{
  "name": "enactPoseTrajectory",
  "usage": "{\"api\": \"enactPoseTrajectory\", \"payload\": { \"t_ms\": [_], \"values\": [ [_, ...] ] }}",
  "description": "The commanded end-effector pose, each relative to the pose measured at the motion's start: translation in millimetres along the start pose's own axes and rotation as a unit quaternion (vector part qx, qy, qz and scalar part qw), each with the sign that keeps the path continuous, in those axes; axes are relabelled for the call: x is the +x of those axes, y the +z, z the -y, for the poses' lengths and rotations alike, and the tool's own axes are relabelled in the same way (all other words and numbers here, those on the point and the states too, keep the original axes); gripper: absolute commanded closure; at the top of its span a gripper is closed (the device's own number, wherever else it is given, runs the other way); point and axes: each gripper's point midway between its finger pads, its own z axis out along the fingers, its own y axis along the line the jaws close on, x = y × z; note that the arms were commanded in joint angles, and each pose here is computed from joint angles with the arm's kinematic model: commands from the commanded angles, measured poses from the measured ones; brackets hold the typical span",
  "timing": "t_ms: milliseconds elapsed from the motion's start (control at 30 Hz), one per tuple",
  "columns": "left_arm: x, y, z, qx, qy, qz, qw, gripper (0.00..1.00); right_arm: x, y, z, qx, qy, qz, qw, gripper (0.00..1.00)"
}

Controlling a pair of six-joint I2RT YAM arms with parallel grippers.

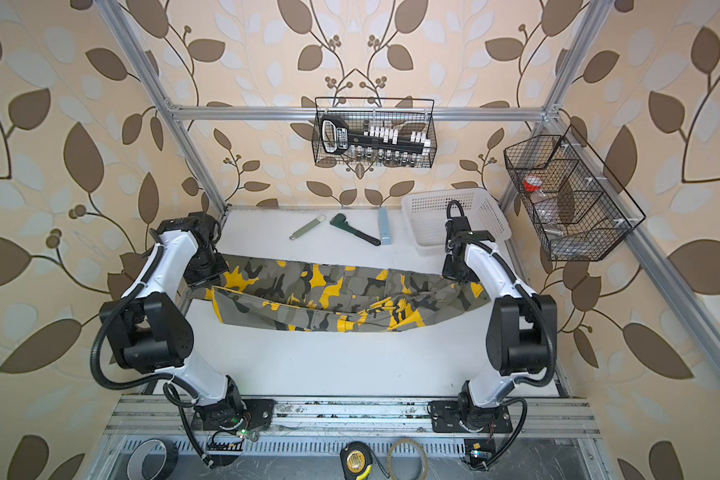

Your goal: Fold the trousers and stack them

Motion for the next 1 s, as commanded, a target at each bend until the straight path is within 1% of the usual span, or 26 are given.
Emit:
{"api": "enactPoseTrajectory", "payload": {
  "t_ms": [0,67,133,200,300,367,433,500,600,633,700,767,900,933,967],
  "values": [
    [-19.1,-2.7,4.4,0.001,-0.01,0.028,1.0,0.97,-24.5,6.5,-32.4,-0.052,-0.007,0.024,0.998,0.95],
    [-17.9,2.9,8.1,0.004,-0.01,0.02,1.0,0.96,-27.1,11.9,-44.3,-0.084,-0.01,0.021,0.996,0.88],
    [-15.0,7.1,9.7,0.001,-0.003,0.016,1.0,0.96,-30.7,4.5,-51.9,-0.117,-0.023,0.031,0.992,0.79],
    [-11.9,11.0,9.2,-0.002,0.001,0.01,1.0,0.96,-33.0,-7.3,-49.7,-0.142,-0.037,0.045,0.988,0.69],
    [-5.4,17.5,9.2,-0.003,0.006,0.0,1.0,0.95,-31.9,-30.1,-29.6,-0.172,-0.028,0.065,0.983,0.57],
    [0.6,23.5,9.7,-0.006,0.011,-0.008,1.0,0.95,-25.8,-46.0,-6.3,-0.179,-0.006,0.077,0.981,0.53],
    [6.7,31.9,8.4,-0.011,0.016,-0.016,1.0,0.95,-12.3,-54.1,20.8,-0.178,0.029,0.086,0.98,0.51],
    [12.0,39.4,8.1,-0.014,0.022,-0.026,0.999,0.95,8.4,-51.1,45.8,-0.164,0.06,0.083,0.981,0.51],
    [17.7,45.7,8.0,-0.015,0.027,-0.034,0.999,0.95,34.3,-28.3,59.5,-0.161,0.09,0.062,0.981,0.5],
    [18.6,46.7,8.3,-0.015,0.029,-0.035,0.999,0.95,38.5,-21.4,60.7,-0.167,0.093,0.059,0.98,0.48],
    [19.0,47.9,7.4,-0.017,0.032,-0.036,0.999,0.95,35.8,-5.8,65.3,-0.176,0.116,0.069,0.975,0.44],
    [18.7,48.0,7.6,-0.016,0.035,-0.035,0.999,0.95,23.5,2.3,64.9,-0.203,0.139,0.083,0.966,0.43],
    [19.2,44.9,6.6,-0.014,0.034,-0.029,0.999,0.95,13.7,23.2,54.4,-0.224,0.14,0.067,0.962,0.42],
    [19.6,44.3,6.4,-0.013,0.034,-0.028,0.999,0.95,12.5,29.6,54.0,-0.223,0.143,0.066,0.962,0.37],
    [20.0,44.4,6.6,-0.012,0.033,-0.027,0.999,0.95,11.6,35.0,53.4,-0.225,0.144,0.065,0.961,0.37]
  ]
}}
